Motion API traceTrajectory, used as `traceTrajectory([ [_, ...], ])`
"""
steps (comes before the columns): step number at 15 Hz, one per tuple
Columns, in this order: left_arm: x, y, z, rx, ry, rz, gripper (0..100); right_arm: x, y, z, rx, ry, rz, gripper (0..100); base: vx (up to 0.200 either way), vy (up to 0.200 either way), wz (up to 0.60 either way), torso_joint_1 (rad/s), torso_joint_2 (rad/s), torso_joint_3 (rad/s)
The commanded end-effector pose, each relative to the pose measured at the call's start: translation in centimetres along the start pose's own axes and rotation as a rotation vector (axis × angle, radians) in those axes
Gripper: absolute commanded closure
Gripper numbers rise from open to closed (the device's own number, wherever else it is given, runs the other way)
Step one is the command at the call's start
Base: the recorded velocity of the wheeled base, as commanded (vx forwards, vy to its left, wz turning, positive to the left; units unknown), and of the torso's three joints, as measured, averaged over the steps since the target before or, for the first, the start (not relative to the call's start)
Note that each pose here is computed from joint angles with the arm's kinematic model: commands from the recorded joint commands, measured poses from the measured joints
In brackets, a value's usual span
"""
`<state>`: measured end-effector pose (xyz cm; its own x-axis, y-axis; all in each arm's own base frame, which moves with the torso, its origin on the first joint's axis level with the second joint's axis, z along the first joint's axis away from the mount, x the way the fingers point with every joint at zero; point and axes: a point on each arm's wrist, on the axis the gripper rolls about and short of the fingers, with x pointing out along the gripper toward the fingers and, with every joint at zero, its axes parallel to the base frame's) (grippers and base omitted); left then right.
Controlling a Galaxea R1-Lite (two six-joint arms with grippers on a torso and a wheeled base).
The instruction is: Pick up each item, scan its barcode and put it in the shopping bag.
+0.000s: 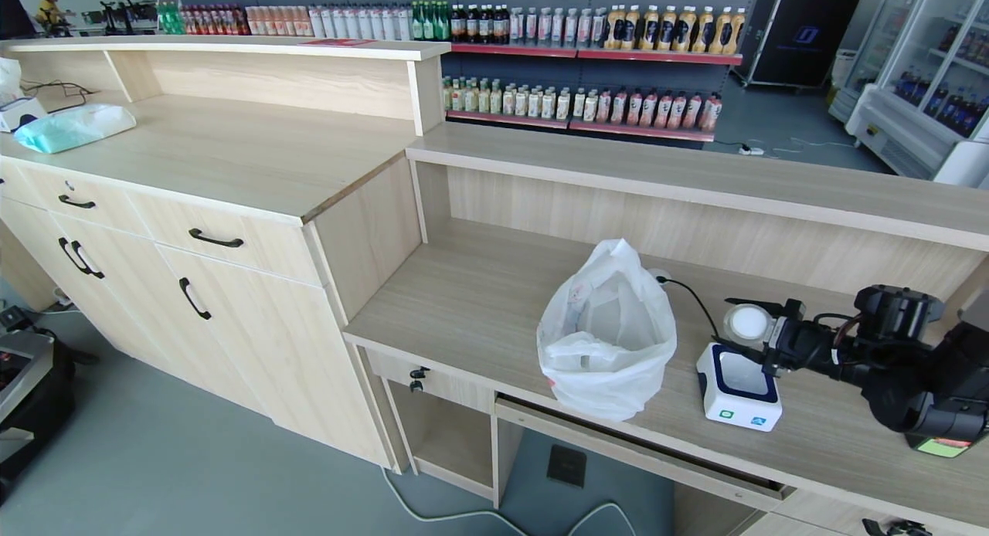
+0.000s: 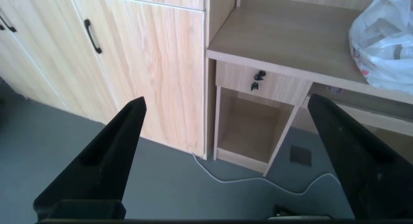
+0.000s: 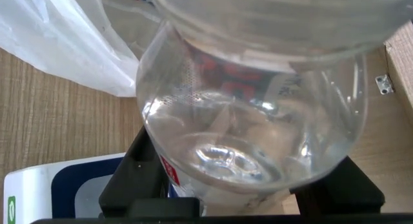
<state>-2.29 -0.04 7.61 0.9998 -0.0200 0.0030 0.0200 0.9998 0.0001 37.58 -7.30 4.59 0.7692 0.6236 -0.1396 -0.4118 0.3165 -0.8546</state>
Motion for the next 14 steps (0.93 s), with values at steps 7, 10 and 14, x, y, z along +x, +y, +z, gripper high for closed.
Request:
traceTrajectory([
  [7, 0.0, 0.0, 0.0, 0.0, 0.0, 0.0, 0, -4.9, -7.1, 7.2, 0.369, -0.045, -0.159, 100, 0.0, 0.0, 0.0, 0.0, 0.0, 0.0],
  [10, 0.0, 0.0, 0.0, 0.0, 0.001, 0.0, 0, -12.6, -6.5, 8.4, 0.619, 0.123, -0.389, 100, 0.0, 0.0, 0.0, 0.0, 0.0, 0.0],
  [14, 0.0, 0.0, 0.0, 0.0, 0.0, 0.0, 0, -13.7, -6.1, 10.3, 0.982, 0.377, -0.824, 100, 0.0, 0.0, 0.0, 0.0, 0.0, 0.0],
])
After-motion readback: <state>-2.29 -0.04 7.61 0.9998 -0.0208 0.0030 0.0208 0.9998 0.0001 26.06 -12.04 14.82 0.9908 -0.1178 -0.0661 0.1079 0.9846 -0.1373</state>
